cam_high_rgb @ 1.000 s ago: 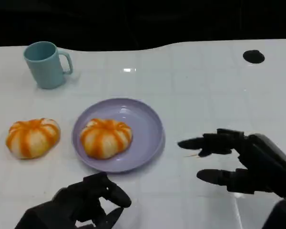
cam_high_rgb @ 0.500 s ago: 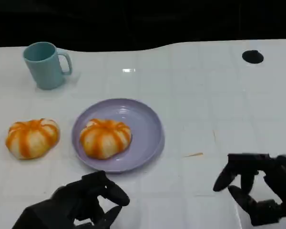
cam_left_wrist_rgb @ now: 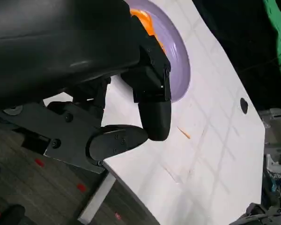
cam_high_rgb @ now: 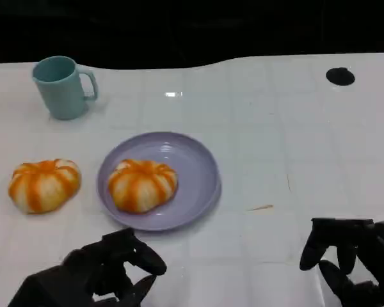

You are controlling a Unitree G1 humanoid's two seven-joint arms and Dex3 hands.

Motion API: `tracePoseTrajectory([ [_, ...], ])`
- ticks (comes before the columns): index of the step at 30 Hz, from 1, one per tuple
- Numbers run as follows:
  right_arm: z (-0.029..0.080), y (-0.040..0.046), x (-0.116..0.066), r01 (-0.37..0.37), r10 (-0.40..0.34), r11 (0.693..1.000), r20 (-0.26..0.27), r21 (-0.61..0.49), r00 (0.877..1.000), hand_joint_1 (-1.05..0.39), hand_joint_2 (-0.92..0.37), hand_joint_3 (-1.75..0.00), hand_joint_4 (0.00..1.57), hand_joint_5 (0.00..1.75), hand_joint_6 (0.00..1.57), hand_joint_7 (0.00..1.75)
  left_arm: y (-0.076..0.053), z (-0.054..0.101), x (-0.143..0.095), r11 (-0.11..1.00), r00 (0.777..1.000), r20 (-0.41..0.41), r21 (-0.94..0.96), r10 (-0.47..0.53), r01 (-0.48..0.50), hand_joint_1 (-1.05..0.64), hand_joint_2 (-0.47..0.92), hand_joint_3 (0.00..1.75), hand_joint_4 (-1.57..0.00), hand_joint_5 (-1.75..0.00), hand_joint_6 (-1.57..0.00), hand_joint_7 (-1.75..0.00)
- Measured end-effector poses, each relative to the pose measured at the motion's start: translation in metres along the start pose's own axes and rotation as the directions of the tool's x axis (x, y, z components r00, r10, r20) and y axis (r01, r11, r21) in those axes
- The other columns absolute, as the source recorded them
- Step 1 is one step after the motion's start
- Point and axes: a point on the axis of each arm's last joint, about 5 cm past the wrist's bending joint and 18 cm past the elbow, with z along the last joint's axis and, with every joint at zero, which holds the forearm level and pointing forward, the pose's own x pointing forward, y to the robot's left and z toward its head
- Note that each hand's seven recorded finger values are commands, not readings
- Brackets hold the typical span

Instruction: Grasp the bread from the table and place it into the plate.

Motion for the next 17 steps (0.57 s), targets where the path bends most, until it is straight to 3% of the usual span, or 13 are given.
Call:
tracePoseTrajectory([
  [17, -0.0004, 0.0051, 0.0005, 0.0, 0.0, 1.0, -0.025, -0.001, 1.0, -0.05, -0.15, -1.46, 0.98, 1.75, 0.89, 1.4, 0.0013, -0.0011, -0.0003, 1.0, 1.0, 0.014, 0.007, 0.002, -0.002, -0.22, 0.8, 0.64, -0.63, -1.75, -0.63, -1.25],
])
